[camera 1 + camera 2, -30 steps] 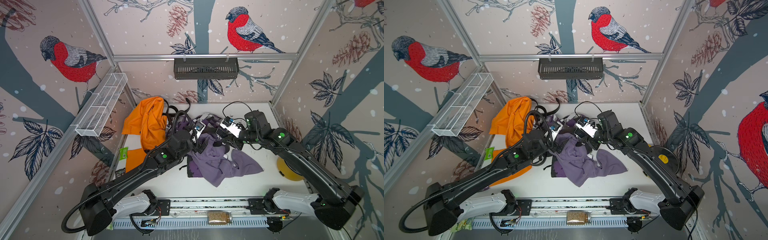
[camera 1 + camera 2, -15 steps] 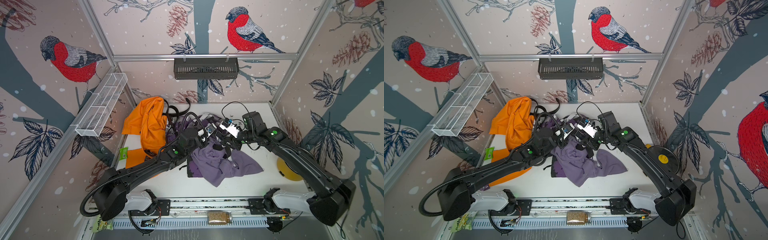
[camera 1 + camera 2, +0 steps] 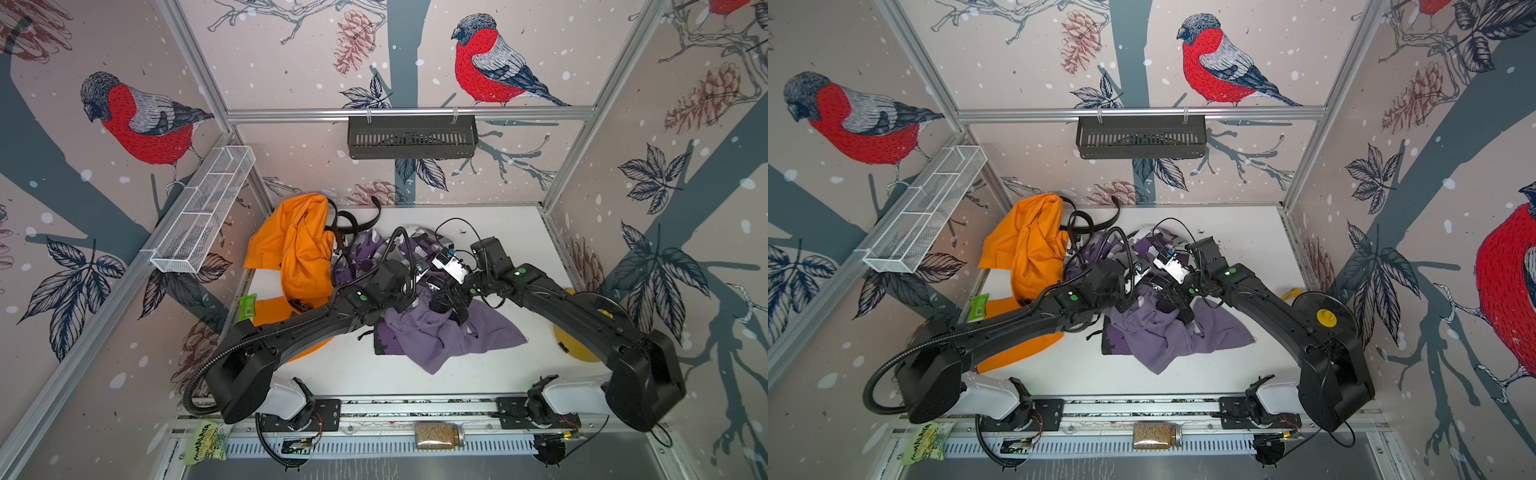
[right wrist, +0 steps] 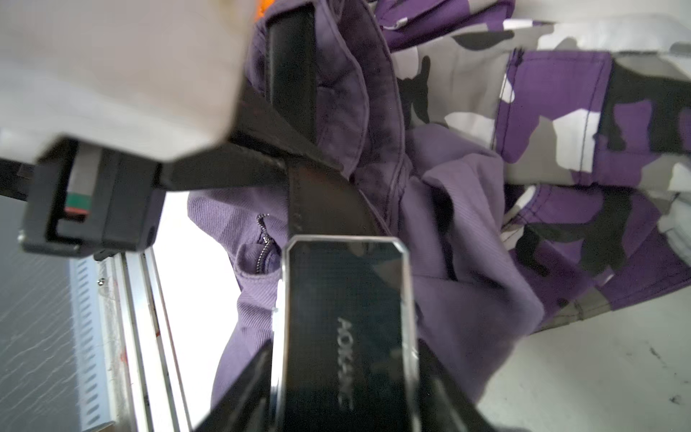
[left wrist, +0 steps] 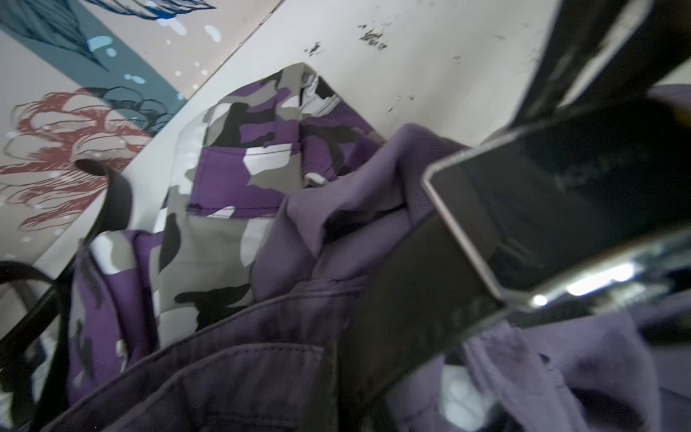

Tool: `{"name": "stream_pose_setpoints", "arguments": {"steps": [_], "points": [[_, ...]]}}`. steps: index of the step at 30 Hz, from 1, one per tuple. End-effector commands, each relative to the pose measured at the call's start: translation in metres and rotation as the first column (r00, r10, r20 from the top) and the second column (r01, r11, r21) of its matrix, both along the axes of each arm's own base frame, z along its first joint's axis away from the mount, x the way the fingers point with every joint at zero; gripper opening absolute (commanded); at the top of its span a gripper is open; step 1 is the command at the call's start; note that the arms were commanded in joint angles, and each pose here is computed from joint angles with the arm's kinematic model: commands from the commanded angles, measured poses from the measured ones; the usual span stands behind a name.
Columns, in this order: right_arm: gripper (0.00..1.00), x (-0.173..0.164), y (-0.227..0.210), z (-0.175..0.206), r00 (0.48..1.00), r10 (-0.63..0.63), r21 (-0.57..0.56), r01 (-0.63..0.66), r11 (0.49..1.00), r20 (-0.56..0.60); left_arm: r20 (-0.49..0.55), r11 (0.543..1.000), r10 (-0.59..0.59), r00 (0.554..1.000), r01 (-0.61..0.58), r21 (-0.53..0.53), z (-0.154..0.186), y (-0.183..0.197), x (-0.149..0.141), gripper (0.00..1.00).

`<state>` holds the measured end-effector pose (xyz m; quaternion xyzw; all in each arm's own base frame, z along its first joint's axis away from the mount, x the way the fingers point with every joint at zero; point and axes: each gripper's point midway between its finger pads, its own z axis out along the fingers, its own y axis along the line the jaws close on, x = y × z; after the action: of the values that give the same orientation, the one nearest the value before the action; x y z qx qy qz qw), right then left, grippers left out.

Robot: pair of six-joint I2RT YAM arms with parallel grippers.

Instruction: Remove the belt from the trousers

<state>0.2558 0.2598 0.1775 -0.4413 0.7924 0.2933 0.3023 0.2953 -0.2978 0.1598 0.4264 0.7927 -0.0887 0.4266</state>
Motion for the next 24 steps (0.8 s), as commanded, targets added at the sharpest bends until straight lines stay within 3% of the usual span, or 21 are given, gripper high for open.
{"name": "stream_pose_setpoints", "arguments": {"steps": [1, 4, 7, 12, 15, 24], "points": [[0.75, 0.014, 0.007, 0.024, 0.983, -0.037, 0.034, 0.031, 0.999, 0.180, -0.059, 1.000, 0.001, 0.998, -0.001, 0.002, -0.005, 0.000, -0.006, 0.00], [0.89, 0.008, 0.013, 0.032, 0.966, -0.043, 0.019, 0.040, 0.999, 0.255, -0.071, 1.000, -0.010, 0.997, 0.009, -0.018, -0.001, -0.004, -0.008, 0.00], [0.96, 0.007, 0.014, 0.037, 0.958, -0.065, 0.015, 0.063, 0.998, 0.278, -0.067, 0.999, -0.016, 0.998, 0.013, -0.043, 0.005, -0.005, -0.010, 0.00], [0.98, 0.011, 0.014, 0.037, 0.960, -0.058, 0.026, 0.053, 0.998, 0.274, -0.019, 0.996, -0.019, 1.000, 0.018, -0.087, 0.023, 0.000, -0.014, 0.00], [0.98, 0.006, 0.019, 0.042, 0.975, 0.033, 0.048, -0.044, 0.998, 0.220, 0.022, 0.995, -0.032, 0.999, 0.034, -0.096, 0.033, 0.004, -0.018, 0.00], [0.95, -0.002, 0.033, 0.032, 0.968, 0.149, -0.069, -0.138, 0.988, 0.200, 0.099, 0.991, -0.056, 0.993, 0.067, -0.112, 0.049, 0.006, -0.019, 0.00]]}}
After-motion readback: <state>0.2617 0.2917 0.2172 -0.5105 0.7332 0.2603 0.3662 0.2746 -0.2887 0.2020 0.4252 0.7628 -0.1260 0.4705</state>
